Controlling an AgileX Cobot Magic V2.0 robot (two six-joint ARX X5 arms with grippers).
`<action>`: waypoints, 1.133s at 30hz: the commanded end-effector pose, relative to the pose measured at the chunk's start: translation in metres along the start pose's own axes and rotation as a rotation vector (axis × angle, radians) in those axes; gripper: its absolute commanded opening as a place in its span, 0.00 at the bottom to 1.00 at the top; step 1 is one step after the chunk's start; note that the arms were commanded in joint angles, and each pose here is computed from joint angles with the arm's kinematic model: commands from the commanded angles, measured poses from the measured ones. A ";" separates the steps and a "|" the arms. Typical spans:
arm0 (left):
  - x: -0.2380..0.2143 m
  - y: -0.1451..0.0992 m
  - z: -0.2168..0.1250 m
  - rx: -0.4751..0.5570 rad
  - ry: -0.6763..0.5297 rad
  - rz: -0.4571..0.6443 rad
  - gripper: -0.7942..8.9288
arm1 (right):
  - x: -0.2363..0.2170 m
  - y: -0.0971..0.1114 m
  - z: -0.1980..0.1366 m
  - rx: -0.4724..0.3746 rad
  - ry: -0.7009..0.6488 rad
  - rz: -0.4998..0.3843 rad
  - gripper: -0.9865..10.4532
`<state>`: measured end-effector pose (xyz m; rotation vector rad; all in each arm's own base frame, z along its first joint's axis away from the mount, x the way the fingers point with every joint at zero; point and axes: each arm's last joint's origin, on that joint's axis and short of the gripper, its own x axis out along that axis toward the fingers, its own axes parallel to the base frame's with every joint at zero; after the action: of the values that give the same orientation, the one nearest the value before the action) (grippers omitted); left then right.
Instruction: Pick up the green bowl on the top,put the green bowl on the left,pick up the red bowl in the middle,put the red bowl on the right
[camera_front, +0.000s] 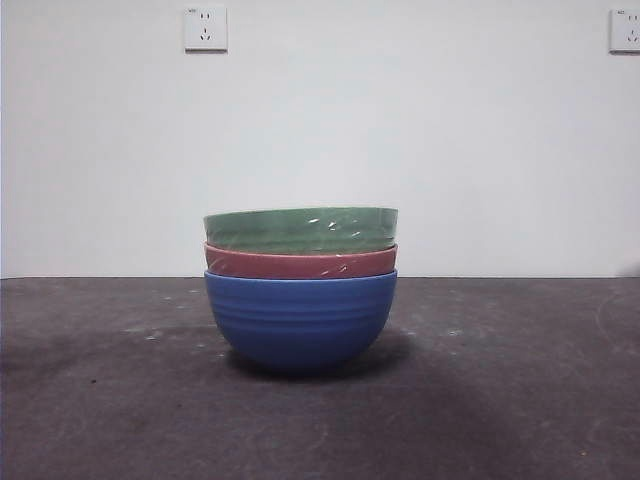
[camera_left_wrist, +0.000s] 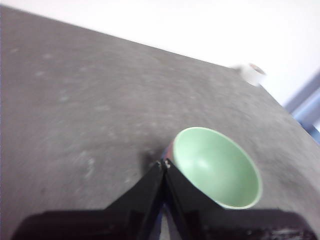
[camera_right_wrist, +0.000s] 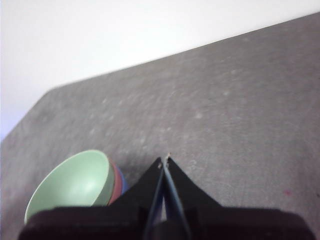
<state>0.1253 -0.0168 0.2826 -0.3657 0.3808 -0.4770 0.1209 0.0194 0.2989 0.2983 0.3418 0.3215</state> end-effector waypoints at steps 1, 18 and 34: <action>0.008 -0.003 0.017 0.109 0.045 -0.071 0.07 | 0.005 0.005 0.017 -0.114 0.048 0.034 0.07; 0.052 -0.022 0.041 0.237 0.348 -0.233 0.41 | 0.035 0.008 0.044 -0.196 0.247 0.167 0.27; 0.120 -0.091 0.031 0.579 0.589 -0.323 0.44 | 0.041 0.006 0.043 -0.179 0.267 0.164 0.28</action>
<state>0.2020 -0.1369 0.3179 0.2012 0.7441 -0.9504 0.1715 0.0297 0.3272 0.1080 0.5558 0.5512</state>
